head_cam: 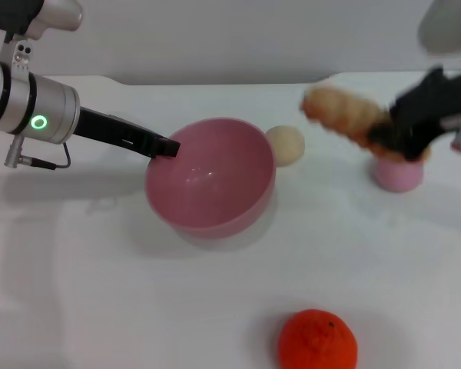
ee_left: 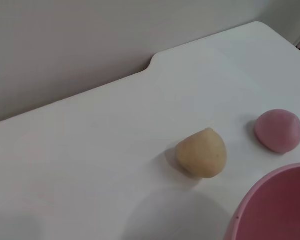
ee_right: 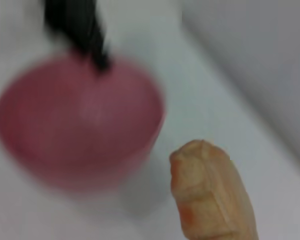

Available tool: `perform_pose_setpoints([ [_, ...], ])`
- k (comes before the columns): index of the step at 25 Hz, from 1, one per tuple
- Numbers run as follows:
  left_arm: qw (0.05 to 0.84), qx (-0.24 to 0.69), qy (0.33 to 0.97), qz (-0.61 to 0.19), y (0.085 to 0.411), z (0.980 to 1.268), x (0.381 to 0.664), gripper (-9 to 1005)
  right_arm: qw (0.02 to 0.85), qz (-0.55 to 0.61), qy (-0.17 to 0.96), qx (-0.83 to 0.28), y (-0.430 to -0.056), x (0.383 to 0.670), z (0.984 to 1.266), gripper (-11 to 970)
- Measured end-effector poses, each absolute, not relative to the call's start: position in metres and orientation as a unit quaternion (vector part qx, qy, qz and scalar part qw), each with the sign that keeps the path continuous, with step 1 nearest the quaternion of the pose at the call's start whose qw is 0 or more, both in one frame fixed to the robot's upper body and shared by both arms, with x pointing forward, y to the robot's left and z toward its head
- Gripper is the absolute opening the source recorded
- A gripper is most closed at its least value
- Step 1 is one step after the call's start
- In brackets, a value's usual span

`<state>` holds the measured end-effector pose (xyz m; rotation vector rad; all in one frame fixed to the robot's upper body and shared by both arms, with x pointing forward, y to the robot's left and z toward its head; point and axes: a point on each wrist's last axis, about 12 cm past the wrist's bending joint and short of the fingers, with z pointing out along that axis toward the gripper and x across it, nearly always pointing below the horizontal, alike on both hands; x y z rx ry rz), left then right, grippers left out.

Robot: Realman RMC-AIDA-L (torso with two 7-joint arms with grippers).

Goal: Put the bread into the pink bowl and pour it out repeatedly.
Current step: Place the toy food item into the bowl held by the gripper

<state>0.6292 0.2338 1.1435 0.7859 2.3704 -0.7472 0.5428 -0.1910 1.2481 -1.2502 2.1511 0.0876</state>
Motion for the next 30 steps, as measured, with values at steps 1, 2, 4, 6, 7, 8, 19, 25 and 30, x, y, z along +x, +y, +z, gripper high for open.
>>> perform_pose_setpoints([
  [1,0.264,0.291,0.877,-0.277,0.234,1.143,0.629,43,0.342,0.041,0.811,-0.473,-0.191,0.542,1.257,165],
  [2,0.264,0.291,0.877,-0.277,0.233,1.143,0.629,43,0.364,0.048,0.802,-0.470,-0.190,0.540,1.265,164],
  [4,0.263,0.292,0.877,-0.278,0.233,1.143,0.629,43,0.405,0.063,0.783,-0.468,-0.188,0.537,1.279,161],
  [6,0.261,0.292,0.876,-0.280,0.232,1.142,0.628,43,0.442,0.079,0.761,-0.468,-0.184,0.533,1.289,161],
  [7,0.261,0.292,0.876,-0.280,0.231,1.142,0.628,44,0.455,0.088,0.751,-0.470,-0.181,0.531,1.293,161],
  [8,0.261,0.292,0.876,-0.281,0.231,1.142,0.628,44,0.468,0.099,0.739,-0.475,-0.178,0.530,1.295,160],
  [19,0.257,0.297,0.873,-0.288,0.223,1.141,0.626,44,0.455,0.178,0.686,-0.539,-0.138,0.535,1.262,149],
  [25,0.256,0.298,0.873,-0.289,0.222,1.141,0.626,44,0.444,0.186,0.692,-0.538,-0.130,0.540,1.243,152],
  [30,0.256,0.299,0.872,-0.290,0.221,1.141,0.626,43,0.447,0.187,0.696,-0.530,-0.127,0.544,1.237,175],
])
